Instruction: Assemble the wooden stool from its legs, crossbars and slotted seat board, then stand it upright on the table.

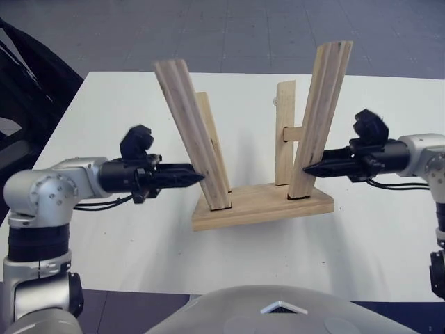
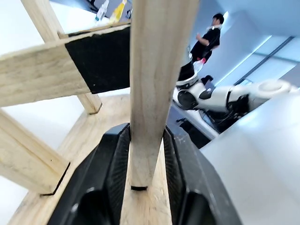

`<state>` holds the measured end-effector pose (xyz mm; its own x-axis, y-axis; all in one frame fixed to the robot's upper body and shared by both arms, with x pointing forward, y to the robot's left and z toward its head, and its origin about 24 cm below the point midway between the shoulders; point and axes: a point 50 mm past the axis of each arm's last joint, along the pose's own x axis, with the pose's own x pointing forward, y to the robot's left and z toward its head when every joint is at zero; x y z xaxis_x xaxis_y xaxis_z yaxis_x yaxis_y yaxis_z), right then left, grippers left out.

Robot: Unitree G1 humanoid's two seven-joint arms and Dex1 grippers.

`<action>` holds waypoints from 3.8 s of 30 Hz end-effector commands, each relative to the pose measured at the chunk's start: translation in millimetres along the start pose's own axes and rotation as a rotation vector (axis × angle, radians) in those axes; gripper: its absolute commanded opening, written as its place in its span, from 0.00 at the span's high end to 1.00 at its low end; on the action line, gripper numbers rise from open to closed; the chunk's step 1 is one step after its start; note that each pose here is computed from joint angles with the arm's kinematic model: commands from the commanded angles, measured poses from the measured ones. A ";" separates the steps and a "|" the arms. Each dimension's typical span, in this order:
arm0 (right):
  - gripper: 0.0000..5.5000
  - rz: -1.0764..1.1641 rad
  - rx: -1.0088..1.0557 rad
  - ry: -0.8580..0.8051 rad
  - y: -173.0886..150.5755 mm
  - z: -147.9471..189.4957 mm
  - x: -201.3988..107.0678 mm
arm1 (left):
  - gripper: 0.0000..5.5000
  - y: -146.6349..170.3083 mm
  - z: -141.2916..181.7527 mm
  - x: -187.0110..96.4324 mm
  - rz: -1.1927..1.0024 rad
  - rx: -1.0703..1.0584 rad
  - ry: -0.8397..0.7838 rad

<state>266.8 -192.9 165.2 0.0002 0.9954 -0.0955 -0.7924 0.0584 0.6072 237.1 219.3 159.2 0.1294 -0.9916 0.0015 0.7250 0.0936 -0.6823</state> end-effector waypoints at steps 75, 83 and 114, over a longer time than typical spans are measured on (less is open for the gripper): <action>0.70 -0.256 -0.557 0.198 -75.7 -53.4 20.5 | 0.98 84.5 -44.6 -20.0 0.377 0.747 0.187; 0.75 -0.267 -0.556 0.215 -71.6 -65.0 15.7 | 0.91 84.4 -53.1 -24.9 0.381 0.703 0.255; 0.75 -0.196 -0.575 0.344 -70.2 -66.6 4.8 | 0.49 100.0 -34.7 5.2 0.163 0.660 0.183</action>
<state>284.8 -192.2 77.9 0.0885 0.9068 -0.4121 -0.9948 0.1017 0.0100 284.8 217.1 58.6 0.2188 -0.9483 -0.2299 0.9678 0.2409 -0.0727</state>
